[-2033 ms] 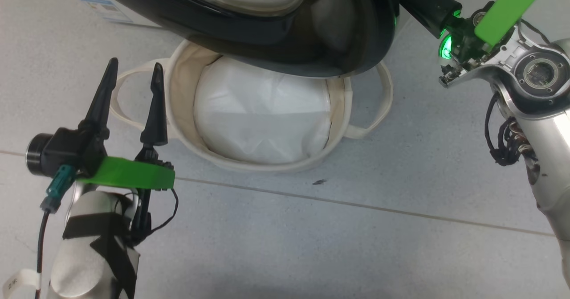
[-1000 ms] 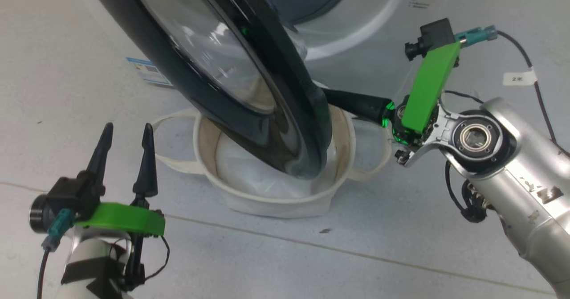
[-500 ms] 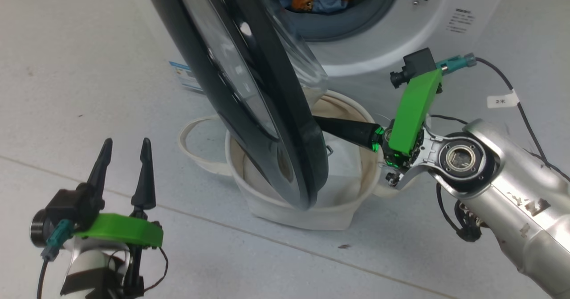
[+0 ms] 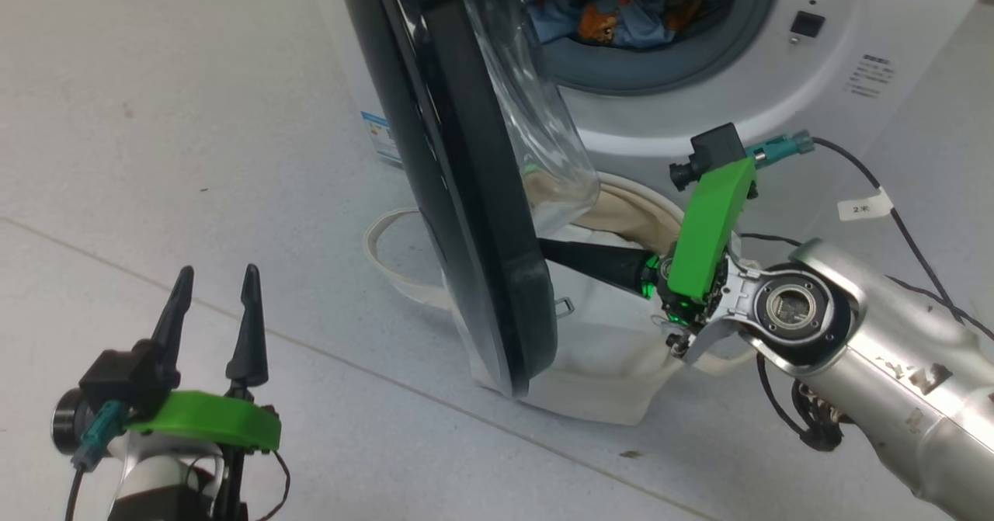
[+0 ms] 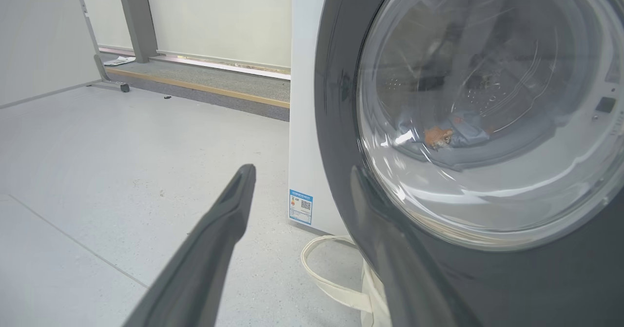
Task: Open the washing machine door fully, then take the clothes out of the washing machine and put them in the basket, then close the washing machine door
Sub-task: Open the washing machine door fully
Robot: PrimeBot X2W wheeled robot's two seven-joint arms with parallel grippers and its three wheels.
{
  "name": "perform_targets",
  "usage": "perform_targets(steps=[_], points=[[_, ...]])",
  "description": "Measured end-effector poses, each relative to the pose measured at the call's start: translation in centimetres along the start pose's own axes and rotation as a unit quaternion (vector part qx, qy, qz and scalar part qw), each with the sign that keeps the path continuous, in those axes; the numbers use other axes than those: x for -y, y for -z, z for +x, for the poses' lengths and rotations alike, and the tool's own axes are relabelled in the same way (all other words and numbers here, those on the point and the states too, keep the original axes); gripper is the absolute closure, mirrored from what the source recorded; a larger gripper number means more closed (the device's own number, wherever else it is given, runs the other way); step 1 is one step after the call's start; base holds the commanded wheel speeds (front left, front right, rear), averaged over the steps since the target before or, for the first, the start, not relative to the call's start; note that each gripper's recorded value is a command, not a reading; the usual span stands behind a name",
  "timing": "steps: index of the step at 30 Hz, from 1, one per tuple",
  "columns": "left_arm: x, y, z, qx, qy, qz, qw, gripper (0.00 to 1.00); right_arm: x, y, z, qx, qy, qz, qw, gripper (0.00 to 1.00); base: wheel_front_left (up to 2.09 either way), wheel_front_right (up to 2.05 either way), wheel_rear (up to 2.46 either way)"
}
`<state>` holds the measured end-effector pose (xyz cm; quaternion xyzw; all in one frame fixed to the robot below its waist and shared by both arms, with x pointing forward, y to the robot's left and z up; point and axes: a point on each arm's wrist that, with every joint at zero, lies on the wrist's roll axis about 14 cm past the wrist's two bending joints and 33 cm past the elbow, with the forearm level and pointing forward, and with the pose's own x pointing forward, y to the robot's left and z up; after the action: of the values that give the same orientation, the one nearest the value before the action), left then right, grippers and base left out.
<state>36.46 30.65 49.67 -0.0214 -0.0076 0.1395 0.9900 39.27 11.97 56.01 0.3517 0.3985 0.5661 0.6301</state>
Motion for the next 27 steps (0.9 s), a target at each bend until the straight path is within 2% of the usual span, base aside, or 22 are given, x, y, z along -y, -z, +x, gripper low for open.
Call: perform_targets(steps=[27], points=[[-5.2, -1.0, -4.1, 0.007, -0.074, -0.001, 0.997, 0.0, -2.8, 3.1, 4.3, -0.067, -0.036, 0.002, 0.997, 1.0, 0.0, 0.0, 0.0]])
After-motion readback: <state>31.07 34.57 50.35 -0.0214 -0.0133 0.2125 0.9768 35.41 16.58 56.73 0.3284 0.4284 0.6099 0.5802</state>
